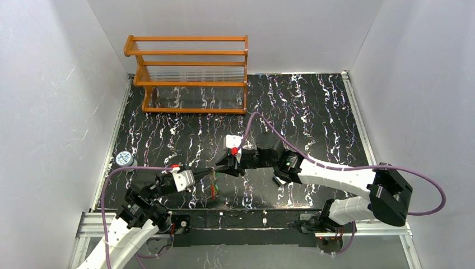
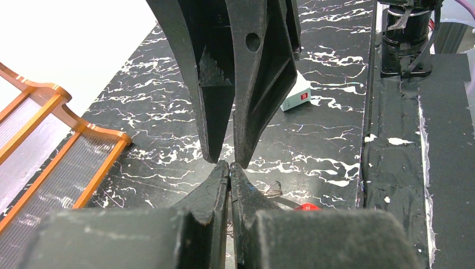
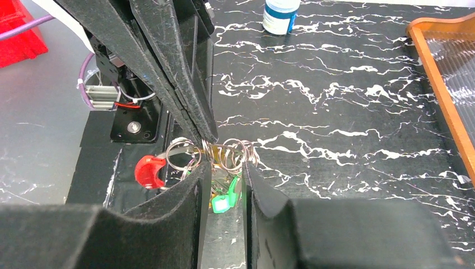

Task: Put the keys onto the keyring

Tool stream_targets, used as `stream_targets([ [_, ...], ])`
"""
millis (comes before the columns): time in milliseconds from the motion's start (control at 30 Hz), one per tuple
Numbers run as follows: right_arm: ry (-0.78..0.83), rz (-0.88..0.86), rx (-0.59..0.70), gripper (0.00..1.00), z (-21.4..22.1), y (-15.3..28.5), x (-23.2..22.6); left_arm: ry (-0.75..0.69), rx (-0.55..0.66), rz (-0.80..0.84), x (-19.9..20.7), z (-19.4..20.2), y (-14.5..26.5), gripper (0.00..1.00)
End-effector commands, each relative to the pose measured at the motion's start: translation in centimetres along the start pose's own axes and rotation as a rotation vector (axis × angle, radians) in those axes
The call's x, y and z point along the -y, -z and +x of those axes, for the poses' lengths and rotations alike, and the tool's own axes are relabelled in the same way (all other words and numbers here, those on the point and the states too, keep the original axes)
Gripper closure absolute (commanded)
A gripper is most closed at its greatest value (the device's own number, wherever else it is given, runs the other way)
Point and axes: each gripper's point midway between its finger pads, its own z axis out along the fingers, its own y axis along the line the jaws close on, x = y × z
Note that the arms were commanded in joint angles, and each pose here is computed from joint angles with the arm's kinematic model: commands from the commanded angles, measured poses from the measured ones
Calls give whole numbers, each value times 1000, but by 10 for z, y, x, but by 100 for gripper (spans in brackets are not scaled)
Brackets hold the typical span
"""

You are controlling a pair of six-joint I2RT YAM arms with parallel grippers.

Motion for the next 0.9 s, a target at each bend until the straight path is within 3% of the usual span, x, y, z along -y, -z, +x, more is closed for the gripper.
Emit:
stream_targets([
  [0, 22, -34, 84, 66, -24, -5, -1, -25, 48, 7, -1, -15, -1, 100],
  [267, 47, -65, 103, 57, -29, 0, -8, -29, 48, 1, -2, -15, 0, 100],
  [633, 36, -94, 100, 58, -25, -5, -11, -29, 48, 3, -2, -15, 0, 100],
  [867, 13, -107, 87, 86, -24, -14, -9, -29, 48, 4, -2, -15, 0, 100],
])
